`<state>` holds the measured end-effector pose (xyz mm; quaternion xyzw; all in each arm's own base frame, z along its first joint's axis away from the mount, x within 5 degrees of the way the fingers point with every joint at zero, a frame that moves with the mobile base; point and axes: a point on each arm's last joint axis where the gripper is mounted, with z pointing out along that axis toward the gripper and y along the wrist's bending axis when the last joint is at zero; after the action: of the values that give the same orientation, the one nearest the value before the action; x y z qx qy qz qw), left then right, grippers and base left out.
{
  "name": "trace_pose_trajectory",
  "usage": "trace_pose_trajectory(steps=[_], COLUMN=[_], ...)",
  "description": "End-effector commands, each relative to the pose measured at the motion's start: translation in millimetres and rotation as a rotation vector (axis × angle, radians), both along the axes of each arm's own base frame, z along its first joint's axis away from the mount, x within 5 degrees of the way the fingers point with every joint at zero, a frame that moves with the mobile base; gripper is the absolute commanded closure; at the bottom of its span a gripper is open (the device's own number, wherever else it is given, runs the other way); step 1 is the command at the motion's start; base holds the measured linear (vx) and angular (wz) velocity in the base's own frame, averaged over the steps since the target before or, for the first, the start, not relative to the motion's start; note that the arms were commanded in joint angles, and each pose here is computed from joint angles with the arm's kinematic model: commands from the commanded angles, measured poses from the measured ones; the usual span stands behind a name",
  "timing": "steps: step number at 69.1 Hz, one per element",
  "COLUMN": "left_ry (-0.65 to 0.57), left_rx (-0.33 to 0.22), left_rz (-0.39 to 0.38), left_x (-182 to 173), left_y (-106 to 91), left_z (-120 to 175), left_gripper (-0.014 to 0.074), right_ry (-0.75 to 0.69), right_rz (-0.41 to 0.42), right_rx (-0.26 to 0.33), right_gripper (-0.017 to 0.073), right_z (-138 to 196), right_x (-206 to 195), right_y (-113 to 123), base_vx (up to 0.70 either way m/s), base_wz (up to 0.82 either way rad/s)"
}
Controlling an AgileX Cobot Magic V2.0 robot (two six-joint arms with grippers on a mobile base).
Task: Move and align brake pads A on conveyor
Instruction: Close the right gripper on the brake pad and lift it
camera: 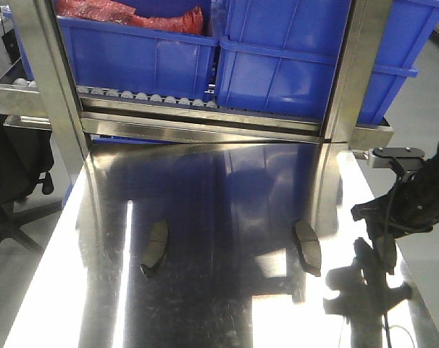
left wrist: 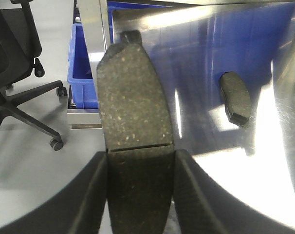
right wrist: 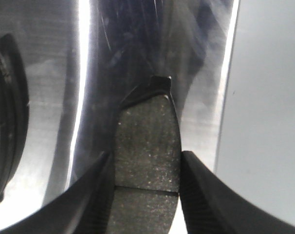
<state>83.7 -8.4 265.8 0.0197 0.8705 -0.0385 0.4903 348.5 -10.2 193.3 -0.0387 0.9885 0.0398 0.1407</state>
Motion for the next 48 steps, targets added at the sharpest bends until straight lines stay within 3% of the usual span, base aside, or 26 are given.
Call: trace_pose_trajectory(steps=[1,48], left_ry=[-0.113,-0.113], left_rx=[-0.021,-0.021], left_rz=[-0.004,-0.004], left_x=[4.5,4.5], left_y=[-1.2,-1.2], left_z=[16.6,16.6], left_gripper=[0.0493,0.0493], right_ry=[-0.172,-0.631], right_rz=[-0.007,-0.044], right_rx=[-0.012,-0.056], right_gripper=[0.0483,0.0483], right_z=[36.1,93.1], right_x=[-8.6,-152.9], right_y=[-1.2,4.4], base_vx=[0.0,0.0], base_wz=[0.0,0.0])
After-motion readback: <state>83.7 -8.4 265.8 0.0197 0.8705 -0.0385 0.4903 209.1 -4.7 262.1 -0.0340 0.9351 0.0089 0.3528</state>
